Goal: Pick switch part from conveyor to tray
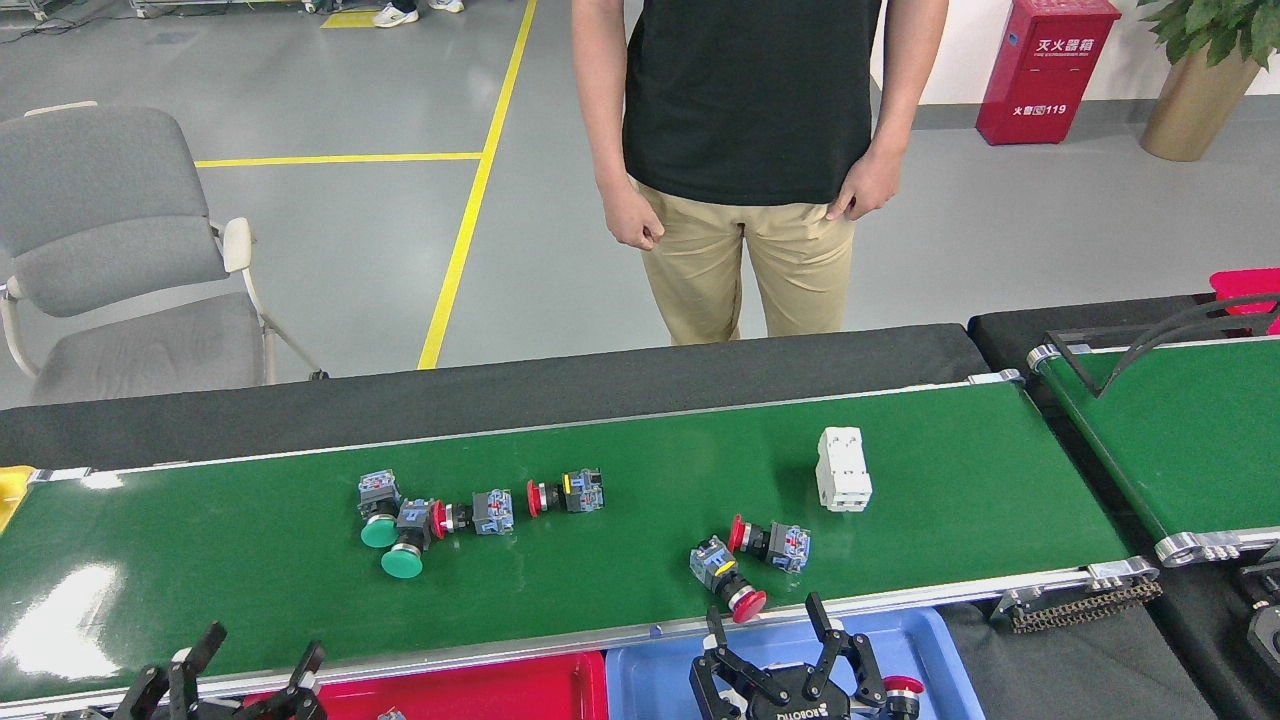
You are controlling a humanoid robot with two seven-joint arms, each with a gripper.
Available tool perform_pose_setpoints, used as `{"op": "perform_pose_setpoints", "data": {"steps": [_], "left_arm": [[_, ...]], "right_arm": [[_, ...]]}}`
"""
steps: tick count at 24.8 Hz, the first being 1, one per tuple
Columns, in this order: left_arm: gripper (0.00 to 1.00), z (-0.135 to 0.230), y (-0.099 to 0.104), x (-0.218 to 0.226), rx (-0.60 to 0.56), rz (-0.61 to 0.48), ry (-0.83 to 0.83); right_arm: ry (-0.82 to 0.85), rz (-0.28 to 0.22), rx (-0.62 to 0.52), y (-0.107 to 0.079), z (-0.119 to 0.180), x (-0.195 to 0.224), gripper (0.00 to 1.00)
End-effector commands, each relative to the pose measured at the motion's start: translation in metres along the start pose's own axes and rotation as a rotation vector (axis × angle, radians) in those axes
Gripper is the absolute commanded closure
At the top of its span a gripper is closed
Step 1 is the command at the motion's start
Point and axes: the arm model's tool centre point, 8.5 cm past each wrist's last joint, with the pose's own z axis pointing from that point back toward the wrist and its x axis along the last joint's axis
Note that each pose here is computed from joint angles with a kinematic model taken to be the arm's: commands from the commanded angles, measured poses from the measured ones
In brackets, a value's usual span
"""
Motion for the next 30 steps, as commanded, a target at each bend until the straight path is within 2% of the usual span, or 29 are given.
{"op": "perform_pose_setpoints", "data": {"steps": [1,2,7,10,15,16,18,20,22,24,25,30], "left_arm": [[0.01,-0.006,-0.001,-0.007,-0.024,-0.008,0.010],[0.01,-0.009,-0.005,-0.008,-0.033,-0.002,0.010],[0.01,-0.033,-0.006,-0.008,-0.034,0.014,-0.003],[0.01,-0.035,-0.005,-0.015,-0.041,-0.003,-0.004],[0.01,-0.037,-0.012,-0.019,-0.062,0.003,0.000],[0.01,-0.040,-0.012,-0.021,-0.061,0.006,0.009],[0.01,-0.047,-0.012,-0.026,-0.063,0.014,0.031],[0.01,-0.052,-0.016,-0.032,-0.075,0.023,0.062],[0.01,-0.055,-0.019,-0.036,-0.084,0.028,0.077],[0.01,-0.056,-0.022,-0.045,-0.102,0.023,0.097],[0.01,-0.057,-0.024,-0.048,-0.109,0.022,0.116],[0.01,-0.073,-0.020,-0.071,-0.124,-0.008,0.213]], "right_arm": [[-0.006,0.017,0.024,-0.007,-0.011,0.002,0.03],[-0.005,0.031,0.039,-0.008,-0.017,0.003,0.03],[-0.063,0.037,0.102,-0.007,-0.023,0.031,0.03],[-0.101,0.032,0.112,-0.005,-0.025,0.050,0.03],[-0.132,0.054,0.130,-0.001,-0.040,0.071,0.04],[-0.133,0.058,0.137,0.001,-0.044,0.073,0.08],[-0.134,0.077,0.143,0.002,-0.052,0.073,0.35],[-0.145,0.096,0.147,0.000,-0.059,0.073,0.66],[-0.166,0.113,0.151,-0.003,-0.061,0.075,0.83],[-0.191,0.133,0.152,-0.003,-0.061,0.078,0.94],[-0.203,0.138,0.152,-0.003,-0.060,0.079,0.96],[-0.287,0.170,0.144,0.001,-0.050,0.104,0.98]]}}
